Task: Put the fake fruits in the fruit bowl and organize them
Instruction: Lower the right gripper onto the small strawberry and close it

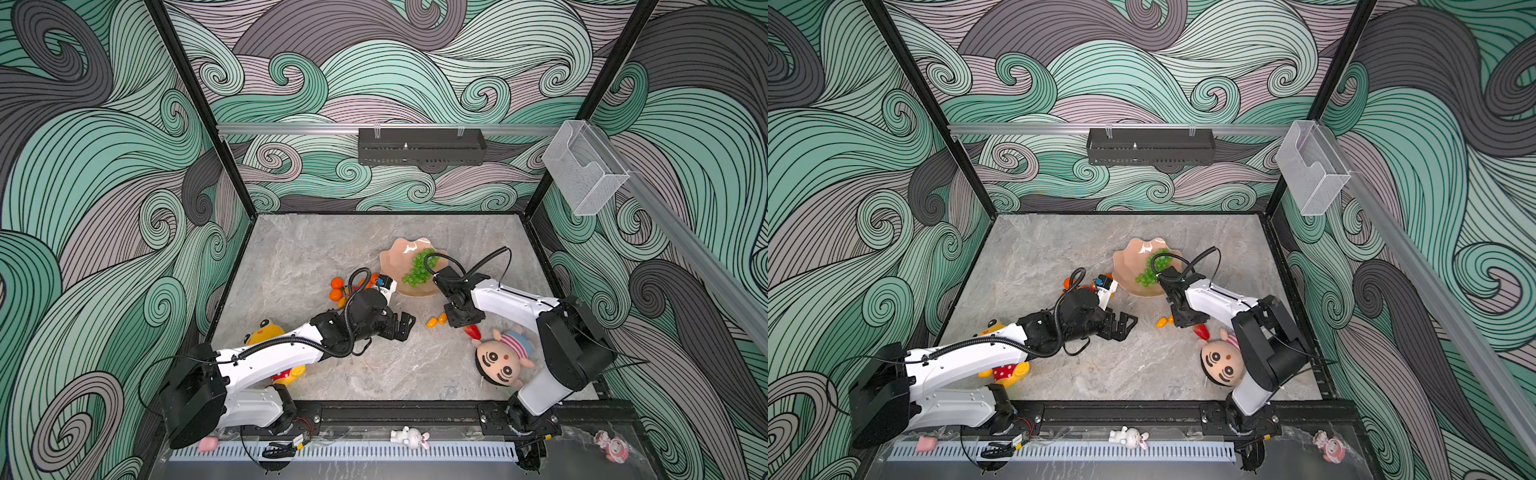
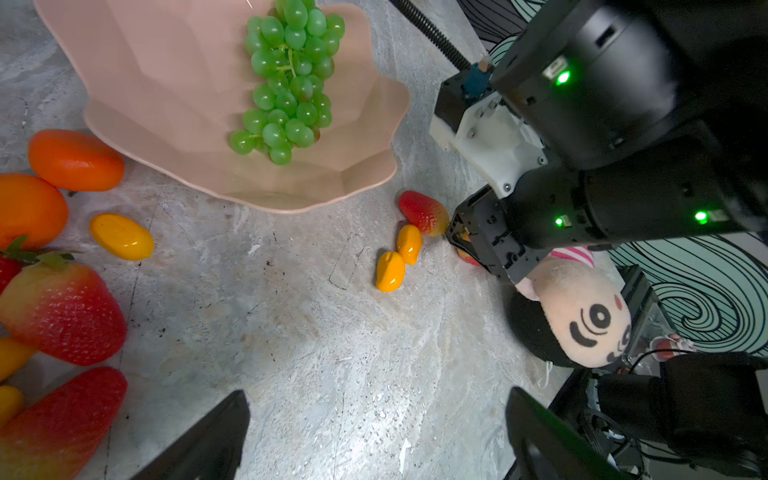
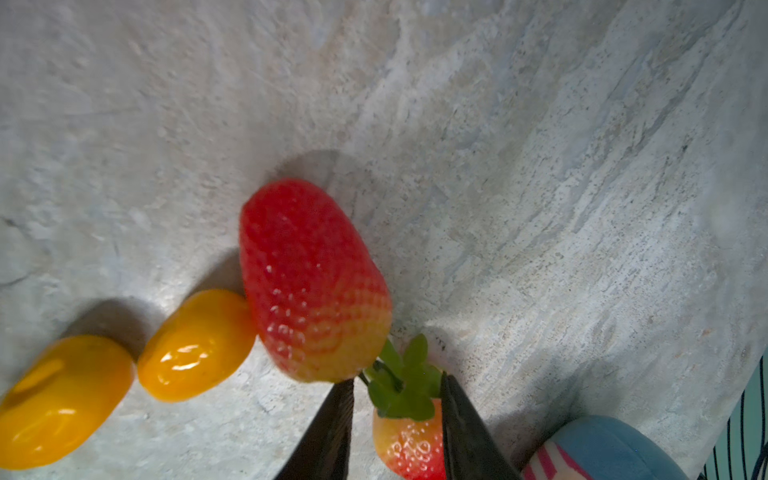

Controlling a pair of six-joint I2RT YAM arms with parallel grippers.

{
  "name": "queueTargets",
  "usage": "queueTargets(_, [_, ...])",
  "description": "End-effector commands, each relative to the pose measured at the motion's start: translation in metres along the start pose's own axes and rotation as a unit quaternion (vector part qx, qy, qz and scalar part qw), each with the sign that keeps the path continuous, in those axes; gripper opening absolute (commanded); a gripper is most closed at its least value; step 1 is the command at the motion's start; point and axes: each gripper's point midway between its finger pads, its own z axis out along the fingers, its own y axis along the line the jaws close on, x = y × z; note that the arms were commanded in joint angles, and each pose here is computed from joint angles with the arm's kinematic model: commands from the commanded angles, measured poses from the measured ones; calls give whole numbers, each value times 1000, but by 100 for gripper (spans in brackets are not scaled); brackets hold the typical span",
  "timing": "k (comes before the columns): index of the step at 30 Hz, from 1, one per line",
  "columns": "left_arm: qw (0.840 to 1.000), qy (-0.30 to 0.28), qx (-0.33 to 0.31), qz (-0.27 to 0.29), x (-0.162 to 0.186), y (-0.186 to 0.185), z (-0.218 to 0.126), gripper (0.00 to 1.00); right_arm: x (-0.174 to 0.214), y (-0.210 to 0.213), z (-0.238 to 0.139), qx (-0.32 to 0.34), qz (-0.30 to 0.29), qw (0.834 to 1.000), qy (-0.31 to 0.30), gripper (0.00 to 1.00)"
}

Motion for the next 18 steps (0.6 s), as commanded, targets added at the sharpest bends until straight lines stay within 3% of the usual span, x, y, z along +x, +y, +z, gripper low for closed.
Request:
queueTargets(1, [1000,-11,-6,10,-11,-5,-1,99,-3,-2,-1,16,-2,1000,8,36])
queueTargets(18, [1000,2,0,7,-8,-8,3,99,8,-14,5,53,-8,998,32,27])
